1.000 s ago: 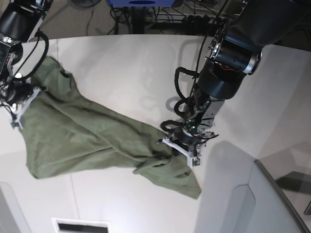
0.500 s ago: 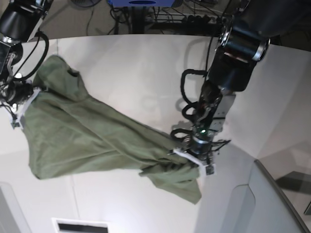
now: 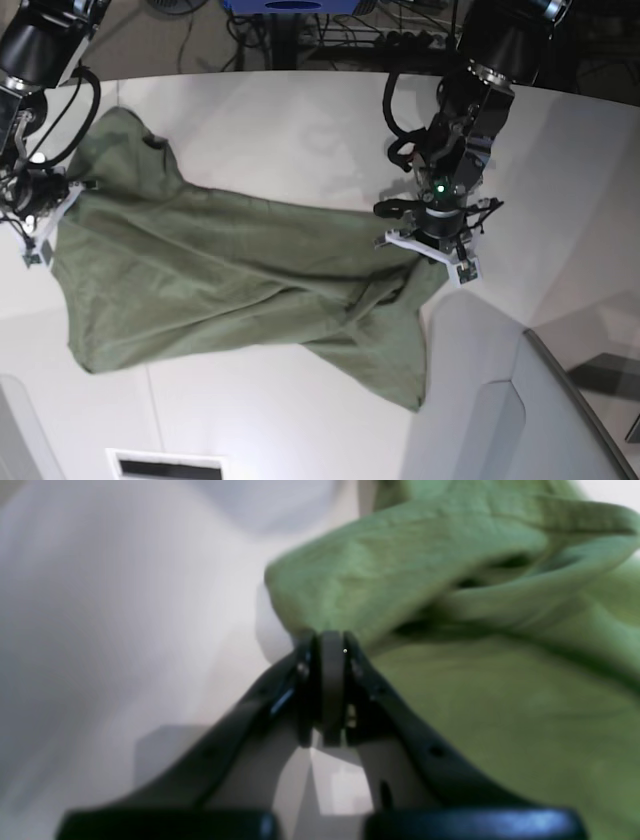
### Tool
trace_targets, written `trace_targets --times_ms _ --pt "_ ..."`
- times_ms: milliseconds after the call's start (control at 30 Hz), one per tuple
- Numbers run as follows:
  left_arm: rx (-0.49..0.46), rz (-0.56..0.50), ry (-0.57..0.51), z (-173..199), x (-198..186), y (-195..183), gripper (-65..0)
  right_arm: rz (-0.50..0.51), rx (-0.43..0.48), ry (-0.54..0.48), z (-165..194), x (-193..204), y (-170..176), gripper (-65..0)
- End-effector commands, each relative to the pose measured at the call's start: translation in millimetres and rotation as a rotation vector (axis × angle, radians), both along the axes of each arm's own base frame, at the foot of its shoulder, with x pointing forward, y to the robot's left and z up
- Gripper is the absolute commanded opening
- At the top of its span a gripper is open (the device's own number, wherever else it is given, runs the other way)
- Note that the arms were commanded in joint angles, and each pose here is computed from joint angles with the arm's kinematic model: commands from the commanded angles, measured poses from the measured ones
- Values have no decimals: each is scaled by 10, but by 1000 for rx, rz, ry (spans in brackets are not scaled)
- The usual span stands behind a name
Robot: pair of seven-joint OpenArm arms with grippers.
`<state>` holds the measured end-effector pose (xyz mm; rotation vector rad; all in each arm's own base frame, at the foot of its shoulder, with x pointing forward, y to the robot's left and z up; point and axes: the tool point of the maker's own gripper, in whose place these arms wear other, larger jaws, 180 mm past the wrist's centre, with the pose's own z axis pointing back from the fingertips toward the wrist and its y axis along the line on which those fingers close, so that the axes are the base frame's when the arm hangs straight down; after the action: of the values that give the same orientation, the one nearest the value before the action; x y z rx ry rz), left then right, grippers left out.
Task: Layout the t-shirt on the table in an organized manner, then fold the t-shirt properly
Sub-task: 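Drag the grasped hem with the left gripper away from the right gripper, then lift the shirt high with both grippers and swing it across the table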
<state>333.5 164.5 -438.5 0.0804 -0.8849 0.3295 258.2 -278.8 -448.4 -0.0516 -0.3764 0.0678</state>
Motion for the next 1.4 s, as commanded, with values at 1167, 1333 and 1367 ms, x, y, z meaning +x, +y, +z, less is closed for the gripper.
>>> trace_targets --times_ms 1167,1333,1367 --pt "-214 86 -17 -96 -50 532 -41 2 -20 -33 97 78 -78 -642" --pt "-208 107 18 -225 -17 605 -43 2 -20 -33 97 78 -78 -642" --pt "-209 114 21 -237 25 623 -43 2 -20 -33 97 78 -78 -642"
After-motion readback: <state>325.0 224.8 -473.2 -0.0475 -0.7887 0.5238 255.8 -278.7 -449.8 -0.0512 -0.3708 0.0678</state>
